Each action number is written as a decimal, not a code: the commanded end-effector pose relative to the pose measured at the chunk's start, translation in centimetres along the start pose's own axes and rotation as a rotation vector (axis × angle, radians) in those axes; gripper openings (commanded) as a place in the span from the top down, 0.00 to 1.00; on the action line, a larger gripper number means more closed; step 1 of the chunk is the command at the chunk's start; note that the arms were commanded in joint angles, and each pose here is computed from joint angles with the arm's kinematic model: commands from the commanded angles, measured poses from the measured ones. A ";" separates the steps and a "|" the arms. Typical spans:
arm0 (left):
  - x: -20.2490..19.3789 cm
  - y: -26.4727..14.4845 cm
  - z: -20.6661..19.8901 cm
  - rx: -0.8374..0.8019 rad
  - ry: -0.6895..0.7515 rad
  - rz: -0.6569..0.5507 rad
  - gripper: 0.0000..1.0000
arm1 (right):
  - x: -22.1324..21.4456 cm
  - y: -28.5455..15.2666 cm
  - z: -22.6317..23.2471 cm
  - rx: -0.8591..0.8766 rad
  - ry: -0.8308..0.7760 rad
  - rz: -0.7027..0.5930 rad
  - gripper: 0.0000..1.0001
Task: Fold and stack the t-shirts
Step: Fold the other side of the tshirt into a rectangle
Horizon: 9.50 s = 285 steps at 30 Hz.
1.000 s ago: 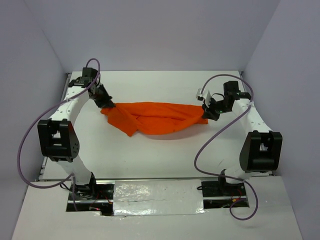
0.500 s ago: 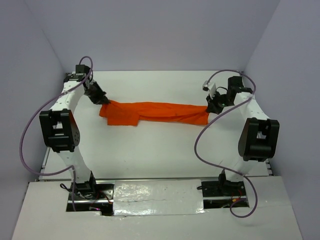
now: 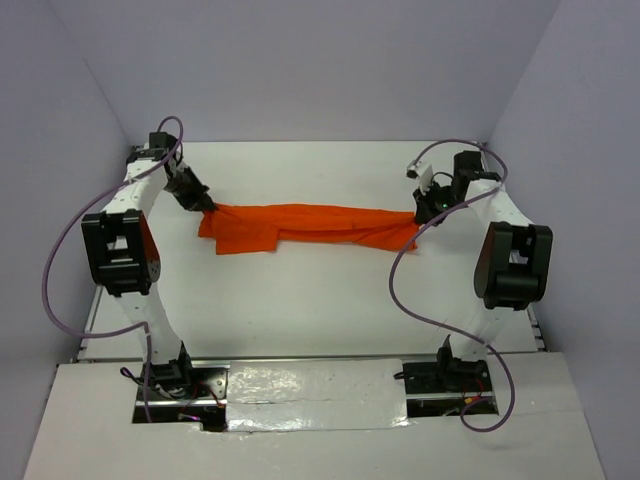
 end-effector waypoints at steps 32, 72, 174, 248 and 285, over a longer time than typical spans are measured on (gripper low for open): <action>3.3 4.6 -0.1 -0.031 -0.062 0.051 1.00 | 1.0 2.3 -4.2 -0.072 0.114 -0.019 0.69; 5.1 4.6 -1.5 -0.118 -0.031 0.003 0.48 | 2.6 2.7 1.6 0.036 -0.346 -0.037 0.47; 1.6 1.1 -4.9 -0.423 0.183 -0.086 1.00 | 2.8 0.6 6.3 0.078 -0.326 -0.169 0.48; -3.2 -4.9 2.4 -0.217 0.219 -0.305 0.31 | 3.5 5.2 0.7 0.025 -0.459 0.014 0.33; -10.9 -7.8 6.1 -0.236 0.116 -0.322 0.31 | 6.3 10.2 -2.6 -0.151 -0.467 0.024 0.56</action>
Point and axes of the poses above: each gripper's point midway between its finger pads, its own y axis out along the fingers, its own z axis along the line the jaws close on, x = y × z, the point moved 7 cm from there along -y, back along the fingers, and after that the axes turned 6 degrees about y, right-handed, at the moved point
